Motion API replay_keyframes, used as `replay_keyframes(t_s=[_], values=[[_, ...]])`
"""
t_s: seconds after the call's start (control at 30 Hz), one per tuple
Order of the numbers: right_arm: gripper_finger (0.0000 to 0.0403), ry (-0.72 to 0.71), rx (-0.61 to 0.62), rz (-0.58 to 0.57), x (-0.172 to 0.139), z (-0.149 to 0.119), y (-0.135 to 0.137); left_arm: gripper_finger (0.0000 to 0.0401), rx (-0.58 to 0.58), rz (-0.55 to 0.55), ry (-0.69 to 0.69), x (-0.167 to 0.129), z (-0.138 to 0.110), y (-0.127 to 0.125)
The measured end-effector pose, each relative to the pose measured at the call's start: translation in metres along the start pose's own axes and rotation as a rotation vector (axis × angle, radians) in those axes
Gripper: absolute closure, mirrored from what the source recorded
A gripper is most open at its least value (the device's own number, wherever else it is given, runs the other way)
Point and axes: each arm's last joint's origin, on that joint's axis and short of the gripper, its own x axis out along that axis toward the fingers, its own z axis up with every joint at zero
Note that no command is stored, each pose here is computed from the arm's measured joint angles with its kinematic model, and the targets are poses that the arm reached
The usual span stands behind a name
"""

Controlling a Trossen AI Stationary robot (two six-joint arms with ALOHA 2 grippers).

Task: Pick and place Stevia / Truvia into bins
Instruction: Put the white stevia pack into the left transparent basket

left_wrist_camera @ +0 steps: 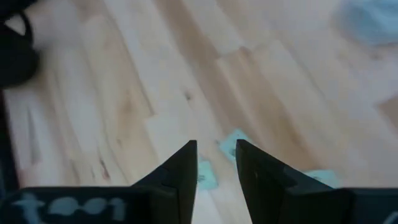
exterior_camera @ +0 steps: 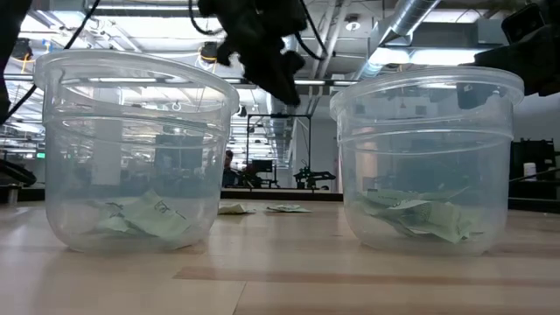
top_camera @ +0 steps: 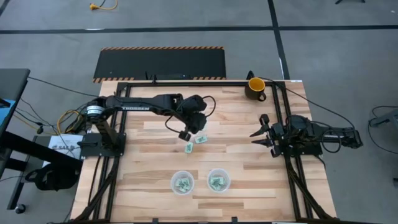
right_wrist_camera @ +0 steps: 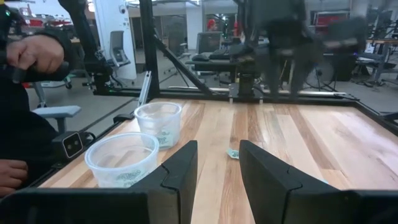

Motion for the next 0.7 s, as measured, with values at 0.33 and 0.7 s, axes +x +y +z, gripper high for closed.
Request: replay_keyframes(t_s=[0.33, 0.7], values=[[0.0290, 0.014, 0.004, 0.000, 0.001, -0.001, 0.000, 0.0301, -0.051, 0.020, 0.049, 0.041, -0.021, 0.023], [0.0290, 0.025, 0.007, 0.001, 0.002, -0.002, 0.000, 0.0301, -0.110, -0.009, 0.074, 0.073, -0.043, 0.037]])
